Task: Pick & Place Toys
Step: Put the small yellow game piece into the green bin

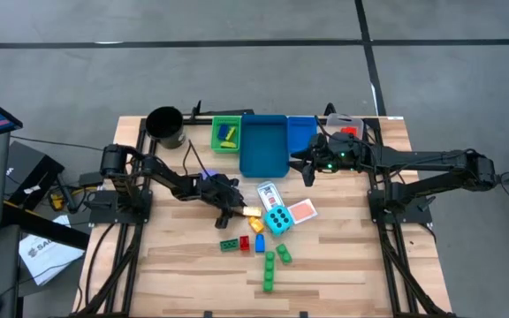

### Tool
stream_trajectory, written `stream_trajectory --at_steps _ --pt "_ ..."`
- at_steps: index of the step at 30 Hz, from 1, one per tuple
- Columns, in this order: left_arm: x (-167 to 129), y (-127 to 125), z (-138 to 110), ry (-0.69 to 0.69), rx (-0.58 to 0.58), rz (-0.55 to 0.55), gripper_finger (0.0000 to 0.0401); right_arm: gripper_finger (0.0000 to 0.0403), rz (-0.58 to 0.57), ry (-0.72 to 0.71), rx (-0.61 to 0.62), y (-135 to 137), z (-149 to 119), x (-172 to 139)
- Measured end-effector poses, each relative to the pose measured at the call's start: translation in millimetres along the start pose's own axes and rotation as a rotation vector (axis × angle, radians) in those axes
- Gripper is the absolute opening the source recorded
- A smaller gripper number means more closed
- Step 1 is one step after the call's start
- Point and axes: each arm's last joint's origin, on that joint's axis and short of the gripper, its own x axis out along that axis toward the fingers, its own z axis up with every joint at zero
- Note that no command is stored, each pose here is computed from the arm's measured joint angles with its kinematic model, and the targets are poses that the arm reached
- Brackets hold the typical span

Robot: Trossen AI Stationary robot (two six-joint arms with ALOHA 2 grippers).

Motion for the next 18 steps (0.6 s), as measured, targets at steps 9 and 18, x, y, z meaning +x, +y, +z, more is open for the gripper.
stream_trajectory --at_steps 9,18 --pt "-0.1 1.4 0.0 0.005 -0.009 0.043 0.0141 0.0179 0.0 0.0 0.003 0.0 0.0 0.0" --pt "-1.5 3.4 3.8 -0.026 -0.049 0.058 0.0129 0.0179 0.0 0.0 0.002 0.0 0.0 0.0"
